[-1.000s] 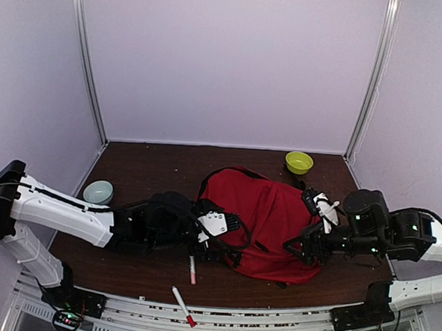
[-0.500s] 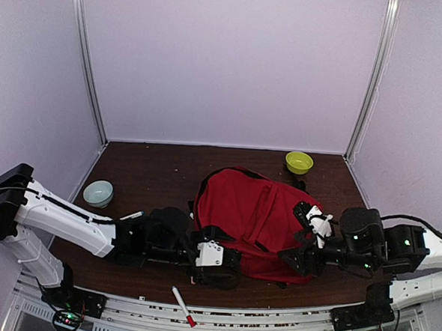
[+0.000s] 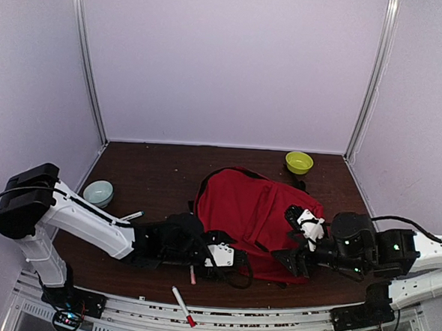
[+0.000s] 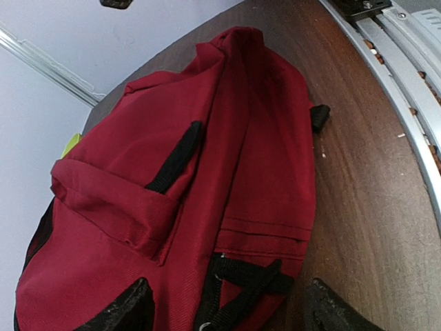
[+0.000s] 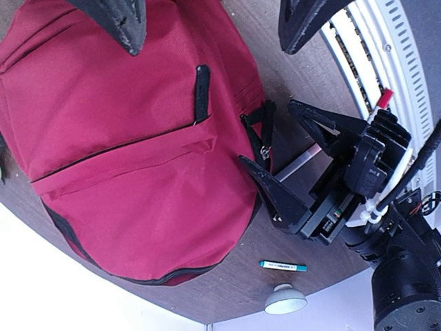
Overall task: Pack the student bag
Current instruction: Grab the lower front pocket of the student bag.
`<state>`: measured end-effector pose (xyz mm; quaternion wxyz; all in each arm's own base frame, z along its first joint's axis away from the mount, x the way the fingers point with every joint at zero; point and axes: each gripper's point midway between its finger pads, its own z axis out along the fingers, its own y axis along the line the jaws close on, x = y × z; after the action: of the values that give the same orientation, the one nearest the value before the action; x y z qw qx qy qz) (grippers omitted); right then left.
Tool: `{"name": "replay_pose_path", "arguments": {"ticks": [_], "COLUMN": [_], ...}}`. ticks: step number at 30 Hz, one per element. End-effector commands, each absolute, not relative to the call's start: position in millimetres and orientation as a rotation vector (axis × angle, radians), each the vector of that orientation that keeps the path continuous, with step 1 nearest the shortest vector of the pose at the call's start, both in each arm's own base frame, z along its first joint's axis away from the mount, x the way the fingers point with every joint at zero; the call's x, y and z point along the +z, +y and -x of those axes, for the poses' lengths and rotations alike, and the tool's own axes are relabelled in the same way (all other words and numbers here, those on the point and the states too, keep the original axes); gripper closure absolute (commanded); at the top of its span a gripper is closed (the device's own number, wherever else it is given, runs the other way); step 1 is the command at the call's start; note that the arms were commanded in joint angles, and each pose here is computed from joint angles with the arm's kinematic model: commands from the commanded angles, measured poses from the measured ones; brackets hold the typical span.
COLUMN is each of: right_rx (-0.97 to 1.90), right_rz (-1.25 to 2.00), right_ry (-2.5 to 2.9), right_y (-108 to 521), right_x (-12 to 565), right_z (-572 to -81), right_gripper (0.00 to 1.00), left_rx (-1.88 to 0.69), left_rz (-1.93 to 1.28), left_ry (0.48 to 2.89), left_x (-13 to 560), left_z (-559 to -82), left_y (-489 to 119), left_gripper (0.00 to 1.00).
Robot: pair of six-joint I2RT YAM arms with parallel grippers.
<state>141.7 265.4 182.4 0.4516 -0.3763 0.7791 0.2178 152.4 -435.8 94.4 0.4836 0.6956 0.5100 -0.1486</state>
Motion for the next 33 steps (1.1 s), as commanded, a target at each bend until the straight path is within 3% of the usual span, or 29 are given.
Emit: {"name": "replay_pose_path", "arguments": {"ticks": [1,14,33], "right_rx": [0.485,0.309,0.190], "right_rz": [0.886,1.017,1.083], "right_ry": [1.876,1.996,2.053], "right_y": [269.1,288.2,302.7], "right_x": [188.5,146.6,122.7], "right_z": [-152.9,-164.3,-182.1], "right_gripper": [0.37,0.48,0.63], "left_rx": [-0.339,-0.337,-0.355], "left_rz": [-1.556,-1.529,-1.509], "left_ry": [1.232,1.251,1.264], "left_x": [114.5,108.2,107.4], "left_z": [-171.4,-174.7,-172.9], "left_y": [-439.0,-431.3,-426.0], "left_gripper": [0.25,0.30,0.30]}}
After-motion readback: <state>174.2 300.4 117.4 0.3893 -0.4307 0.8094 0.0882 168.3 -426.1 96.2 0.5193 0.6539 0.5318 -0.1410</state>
